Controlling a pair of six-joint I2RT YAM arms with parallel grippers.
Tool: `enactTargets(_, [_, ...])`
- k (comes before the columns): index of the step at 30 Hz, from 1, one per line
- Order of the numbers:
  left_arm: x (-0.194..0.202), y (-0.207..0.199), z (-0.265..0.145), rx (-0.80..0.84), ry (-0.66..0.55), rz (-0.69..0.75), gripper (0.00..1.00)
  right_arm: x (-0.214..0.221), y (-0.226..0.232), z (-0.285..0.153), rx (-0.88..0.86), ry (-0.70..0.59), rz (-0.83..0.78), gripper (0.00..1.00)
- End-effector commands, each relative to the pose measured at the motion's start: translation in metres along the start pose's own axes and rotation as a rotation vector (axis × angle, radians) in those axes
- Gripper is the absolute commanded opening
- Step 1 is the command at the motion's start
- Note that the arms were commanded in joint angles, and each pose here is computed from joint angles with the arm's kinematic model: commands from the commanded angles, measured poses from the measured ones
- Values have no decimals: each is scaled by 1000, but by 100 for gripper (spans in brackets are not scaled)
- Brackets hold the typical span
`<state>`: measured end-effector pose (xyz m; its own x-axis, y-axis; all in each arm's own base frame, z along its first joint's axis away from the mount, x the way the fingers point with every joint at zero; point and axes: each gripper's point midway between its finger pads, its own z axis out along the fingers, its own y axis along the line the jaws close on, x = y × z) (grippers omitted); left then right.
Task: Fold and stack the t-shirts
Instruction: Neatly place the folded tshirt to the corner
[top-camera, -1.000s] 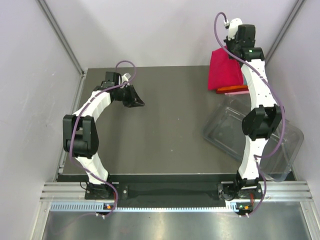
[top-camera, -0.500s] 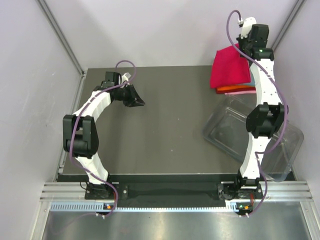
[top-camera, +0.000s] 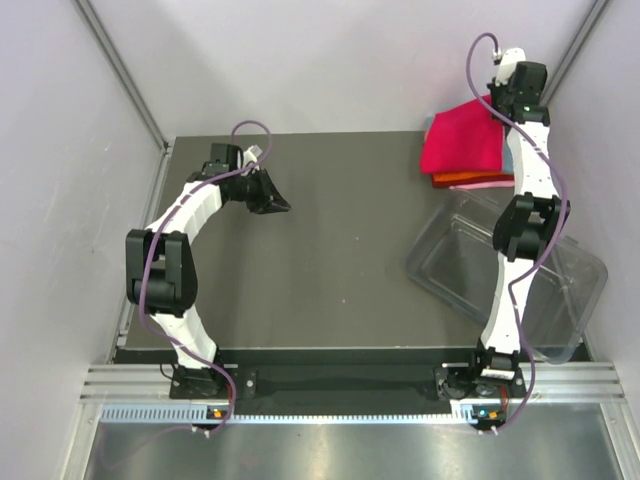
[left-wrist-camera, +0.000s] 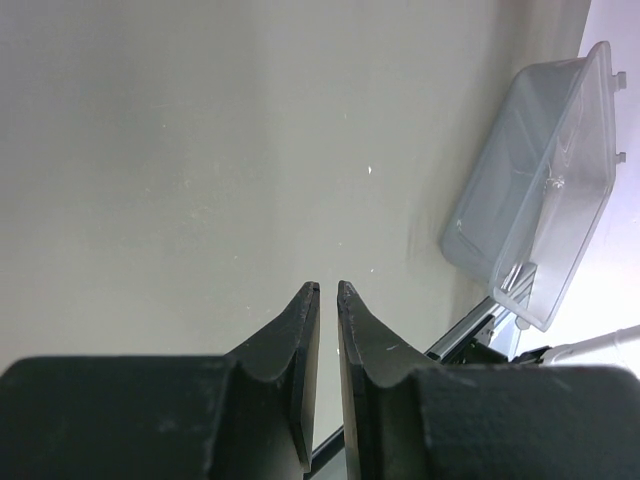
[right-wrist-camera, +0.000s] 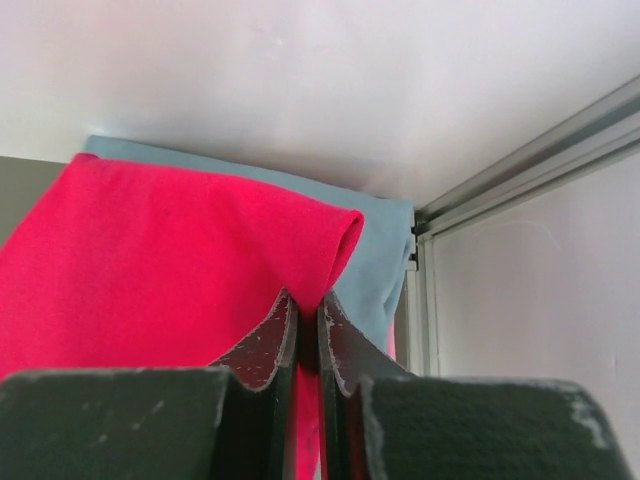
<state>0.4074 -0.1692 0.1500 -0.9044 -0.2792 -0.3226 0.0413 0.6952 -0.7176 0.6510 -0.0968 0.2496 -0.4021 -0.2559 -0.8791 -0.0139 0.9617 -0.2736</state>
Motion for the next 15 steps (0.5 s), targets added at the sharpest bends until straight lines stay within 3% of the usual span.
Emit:
enactTargets(1, [-7,-10,-2,38,-30,38,18,-57,-38,-15,69,-192,16,0])
enactTargets(15, [-6,-11,-2,48,-29,30,18,-39,-39,20,59,-216,0,0])
